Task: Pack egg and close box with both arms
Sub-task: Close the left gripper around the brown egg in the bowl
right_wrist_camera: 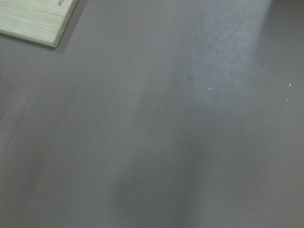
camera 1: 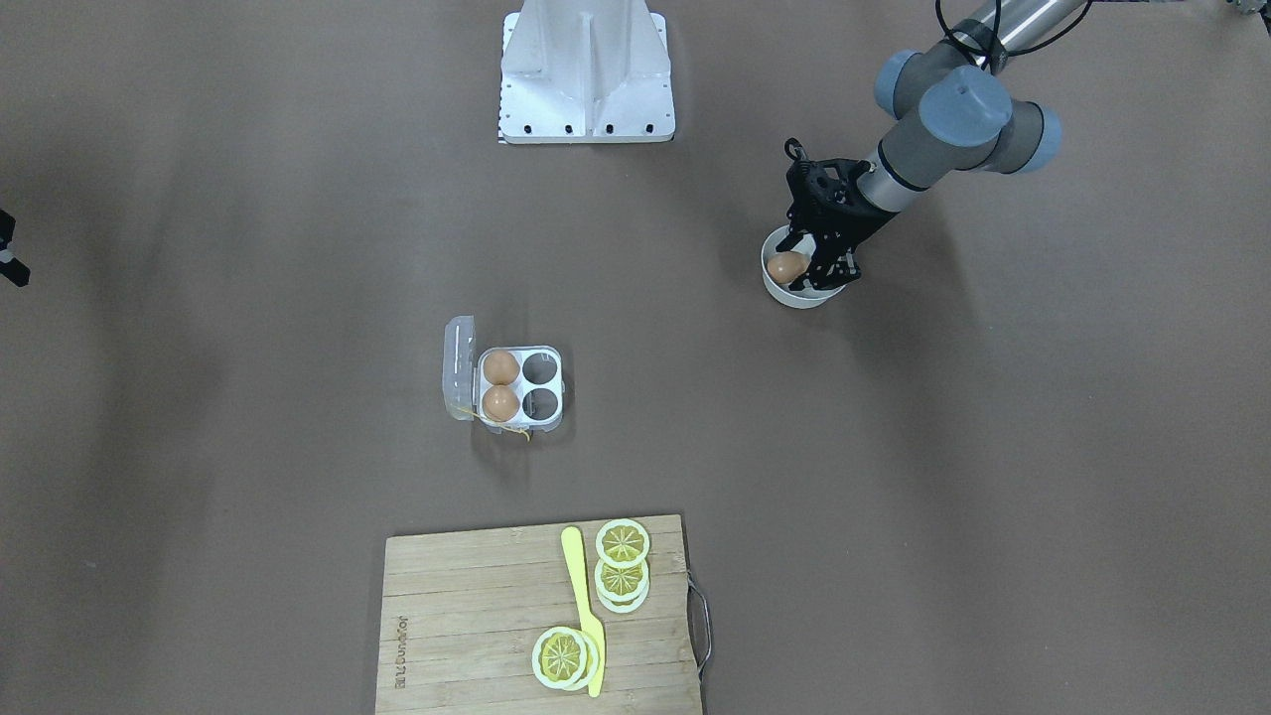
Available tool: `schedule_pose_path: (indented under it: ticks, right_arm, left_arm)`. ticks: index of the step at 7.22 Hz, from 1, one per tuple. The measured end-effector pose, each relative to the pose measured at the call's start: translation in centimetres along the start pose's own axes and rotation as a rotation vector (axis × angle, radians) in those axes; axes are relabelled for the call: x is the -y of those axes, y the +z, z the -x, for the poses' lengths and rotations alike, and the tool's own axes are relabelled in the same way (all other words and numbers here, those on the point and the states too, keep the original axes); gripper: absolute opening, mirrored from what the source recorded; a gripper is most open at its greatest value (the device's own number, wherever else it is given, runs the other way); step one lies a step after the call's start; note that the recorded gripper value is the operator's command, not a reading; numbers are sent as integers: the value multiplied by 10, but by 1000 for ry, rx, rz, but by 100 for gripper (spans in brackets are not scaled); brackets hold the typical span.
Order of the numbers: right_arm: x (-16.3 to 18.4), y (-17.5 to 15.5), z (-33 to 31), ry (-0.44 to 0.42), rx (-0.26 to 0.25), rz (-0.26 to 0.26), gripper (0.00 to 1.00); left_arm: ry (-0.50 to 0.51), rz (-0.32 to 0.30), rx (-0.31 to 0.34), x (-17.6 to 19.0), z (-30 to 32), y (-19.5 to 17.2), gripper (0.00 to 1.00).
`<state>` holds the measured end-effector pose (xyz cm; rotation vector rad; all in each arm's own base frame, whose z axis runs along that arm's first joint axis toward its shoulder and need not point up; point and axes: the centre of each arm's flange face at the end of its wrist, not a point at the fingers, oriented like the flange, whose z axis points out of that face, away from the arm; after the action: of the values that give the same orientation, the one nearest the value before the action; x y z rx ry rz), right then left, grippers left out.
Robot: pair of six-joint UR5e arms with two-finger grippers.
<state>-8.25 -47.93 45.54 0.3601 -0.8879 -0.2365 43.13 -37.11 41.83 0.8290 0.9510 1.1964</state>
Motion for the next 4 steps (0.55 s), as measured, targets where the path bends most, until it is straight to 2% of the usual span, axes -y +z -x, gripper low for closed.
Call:
schedule_pose_path:
  ticks: [1, 2, 4]
  right_arm:
    - [1, 0, 0, 0, 0, 0, 100]
    - [1, 0, 0, 0, -1, -1, 100]
    - [2, 0, 0, 0, -1, -1, 100]
  left_arm:
    - [1, -3, -1, 1, 0, -1, 32]
    - [3, -11, 1, 3, 0, -4, 24]
    - [8, -59, 41, 8, 17, -26, 22]
